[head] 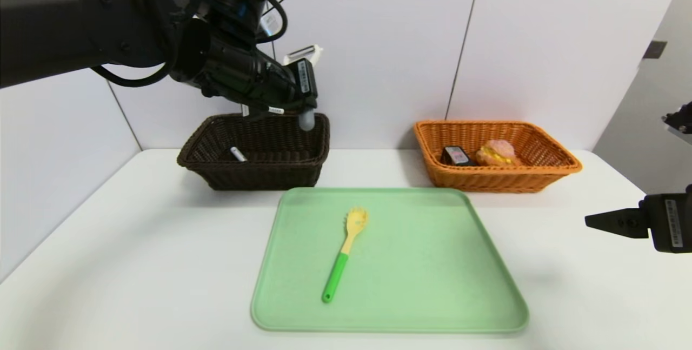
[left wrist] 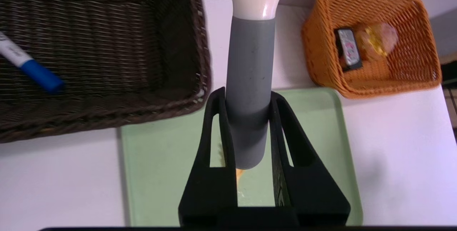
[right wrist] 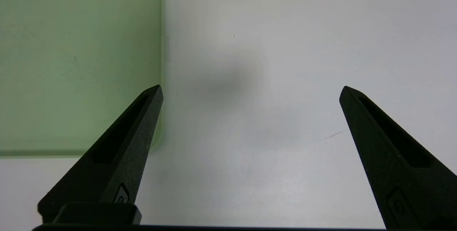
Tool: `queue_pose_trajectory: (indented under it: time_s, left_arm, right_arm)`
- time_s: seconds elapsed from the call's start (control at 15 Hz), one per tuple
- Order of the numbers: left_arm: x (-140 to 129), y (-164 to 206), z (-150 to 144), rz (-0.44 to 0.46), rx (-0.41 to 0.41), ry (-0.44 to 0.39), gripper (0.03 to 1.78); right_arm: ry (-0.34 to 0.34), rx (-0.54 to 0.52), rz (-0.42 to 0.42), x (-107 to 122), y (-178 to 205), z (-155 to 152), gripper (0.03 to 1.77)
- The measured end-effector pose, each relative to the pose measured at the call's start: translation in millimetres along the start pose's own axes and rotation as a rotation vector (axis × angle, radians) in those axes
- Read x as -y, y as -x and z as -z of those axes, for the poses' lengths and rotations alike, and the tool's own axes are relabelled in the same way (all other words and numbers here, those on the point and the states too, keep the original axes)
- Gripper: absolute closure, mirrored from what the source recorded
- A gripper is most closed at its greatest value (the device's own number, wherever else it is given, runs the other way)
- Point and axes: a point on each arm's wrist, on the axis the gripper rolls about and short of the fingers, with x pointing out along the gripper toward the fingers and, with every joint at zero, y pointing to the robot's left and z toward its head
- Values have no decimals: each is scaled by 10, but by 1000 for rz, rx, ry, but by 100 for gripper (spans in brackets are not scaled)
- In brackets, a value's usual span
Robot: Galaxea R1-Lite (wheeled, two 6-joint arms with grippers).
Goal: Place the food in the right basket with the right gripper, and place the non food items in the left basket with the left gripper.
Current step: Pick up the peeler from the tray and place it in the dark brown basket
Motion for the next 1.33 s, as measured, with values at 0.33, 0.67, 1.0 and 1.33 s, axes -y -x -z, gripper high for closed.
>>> queue_pose_trajectory:
  time_s: [0.33,0.67,1.0,1.33]
  left_arm:
    - [-585,-265,-231,-130,55,87,151]
    - [-926,-637,-181,-210,8,117,151]
    - [-1124,-889,-97,-256,-36,131,151]
    - [-1173,-970,-50,-270,-59,138,151]
  right_arm:
    - [9,-10,-3,-19,-39,-19,9]
    - [2,29,-8,-42,-88,-97,9]
    - [-1,34,-6,-46,-131,-117,9]
    - [-1,31,-3,-45,-141,-117,9]
